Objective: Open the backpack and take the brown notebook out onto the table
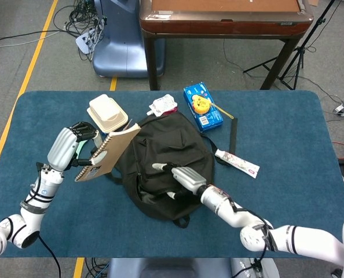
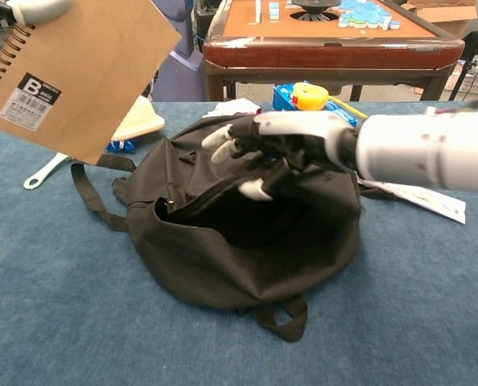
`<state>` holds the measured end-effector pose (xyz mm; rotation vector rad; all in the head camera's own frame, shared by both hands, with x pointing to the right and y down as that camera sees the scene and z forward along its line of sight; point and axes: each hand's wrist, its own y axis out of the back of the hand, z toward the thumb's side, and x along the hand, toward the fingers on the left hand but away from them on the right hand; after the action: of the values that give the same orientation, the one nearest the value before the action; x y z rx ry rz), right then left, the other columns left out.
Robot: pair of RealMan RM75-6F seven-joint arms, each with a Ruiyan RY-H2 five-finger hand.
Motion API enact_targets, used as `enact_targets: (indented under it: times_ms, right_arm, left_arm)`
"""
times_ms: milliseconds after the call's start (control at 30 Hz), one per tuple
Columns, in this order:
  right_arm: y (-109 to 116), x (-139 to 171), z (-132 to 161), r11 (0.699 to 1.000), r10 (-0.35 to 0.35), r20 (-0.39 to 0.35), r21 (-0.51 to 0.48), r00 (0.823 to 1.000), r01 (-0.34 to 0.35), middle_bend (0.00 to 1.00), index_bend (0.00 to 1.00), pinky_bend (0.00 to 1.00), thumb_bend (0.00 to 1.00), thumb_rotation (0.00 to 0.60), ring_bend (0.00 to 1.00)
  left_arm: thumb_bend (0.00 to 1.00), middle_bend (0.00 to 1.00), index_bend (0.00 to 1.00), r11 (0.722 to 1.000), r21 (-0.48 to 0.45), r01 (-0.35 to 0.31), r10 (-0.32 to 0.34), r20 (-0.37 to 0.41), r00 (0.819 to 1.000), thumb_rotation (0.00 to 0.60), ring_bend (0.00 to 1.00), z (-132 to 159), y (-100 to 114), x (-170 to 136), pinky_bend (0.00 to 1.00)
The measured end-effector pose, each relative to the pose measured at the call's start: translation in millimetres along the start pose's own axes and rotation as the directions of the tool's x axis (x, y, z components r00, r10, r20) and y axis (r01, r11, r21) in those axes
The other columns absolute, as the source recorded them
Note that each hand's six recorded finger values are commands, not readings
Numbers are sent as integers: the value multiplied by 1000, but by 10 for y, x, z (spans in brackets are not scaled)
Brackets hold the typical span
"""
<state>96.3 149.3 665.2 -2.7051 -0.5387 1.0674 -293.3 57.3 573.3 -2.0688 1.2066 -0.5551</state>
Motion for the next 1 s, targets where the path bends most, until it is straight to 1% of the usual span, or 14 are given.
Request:
enact_targets:
  times_ms: [100, 200, 300, 400, 500, 600, 667, 700, 800, 833, 867, 933, 1000]
  right_arm:
    - [-33, 247, -37, 999, -1, -7, 48, 1000, 1, 0, 0, 65, 187, 600, 0]
    - [-6, 419, -48, 997, -37, -19, 66, 999, 38, 0, 0, 65, 130, 600, 0]
    - [43, 574, -28, 993, -83, -45, 84, 996, 87, 0, 0, 65, 116, 600, 0]
    - [126, 760, -20, 985, -139, -68, 90, 988, 145, 0, 0, 65, 115, 600, 0]
    - [252, 943, -34, 972, -209, -85, 86, 974, 216, 0, 0, 65, 115, 600, 0]
    - [405, 1133, -69, 953, -286, -91, 80, 954, 293, 0, 0, 64, 116, 600, 0]
    - [529, 1279, -114, 936, -339, -84, 71, 937, 345, 0, 0, 64, 115, 600, 0]
    - [584, 1340, -138, 928, -361, -78, 68, 929, 366, 0, 0, 64, 116, 600, 0]
    - [759, 1529, -224, 901, -428, -54, 62, 902, 430, 0, 0, 64, 115, 600, 0]
    - [825, 1594, -258, 889, -451, -43, 60, 891, 453, 0, 0, 64, 115, 600, 0]
    - [869, 1638, -282, 881, -468, -35, 59, 883, 469, 0, 0, 64, 115, 600, 0]
    - [966, 1725, -342, 864, -500, -15, 63, 866, 500, 0, 0, 64, 115, 600, 0]
    - [1031, 1783, -397, 853, -518, 5, 71, 855, 517, 0, 0, 64, 116, 600, 0]
  left_arm:
    - [277, 640, 622, 1000, 5, 4, -4, -7, 1000, 600, 538, -19, -16, 44, 353]
    - [276, 639, 621, 1000, 16, 15, -15, -11, 1000, 600, 538, -28, -69, 93, 353]
    - [276, 639, 618, 998, 56, 31, -30, -9, 999, 600, 537, -43, -142, 156, 353]
    - [276, 639, 616, 994, 93, 60, -59, -14, 998, 600, 536, -70, -273, 237, 353]
    - [276, 639, 608, 990, 114, 82, -81, -12, 997, 600, 533, -62, -409, 295, 353]
    - [275, 632, 591, 980, 160, 116, -115, -15, 993, 600, 527, -59, -585, 329, 353]
    - [273, 620, 578, 969, 190, 160, -159, -24, 987, 600, 524, -54, -756, 320, 353]
    - [272, 608, 574, 962, 201, 186, -183, -29, 983, 600, 520, -55, -833, 305, 353]
    - [268, 502, 527, 932, 218, 291, -286, -53, 957, 600, 469, -59, -1075, 225, 358]
    - [265, 454, 485, 915, 222, 337, -332, -63, 941, 600, 445, -53, -1165, 186, 359]
    - [262, 425, 452, 901, 222, 372, -365, -71, 928, 600, 427, -42, -1229, 154, 358]
    - [250, 345, 345, 876, 215, 433, -425, -83, 901, 600, 368, 9, -1329, 92, 349]
    - [240, 281, 257, 864, 199, 463, -454, -90, 886, 600, 311, 69, -1361, 55, 331]
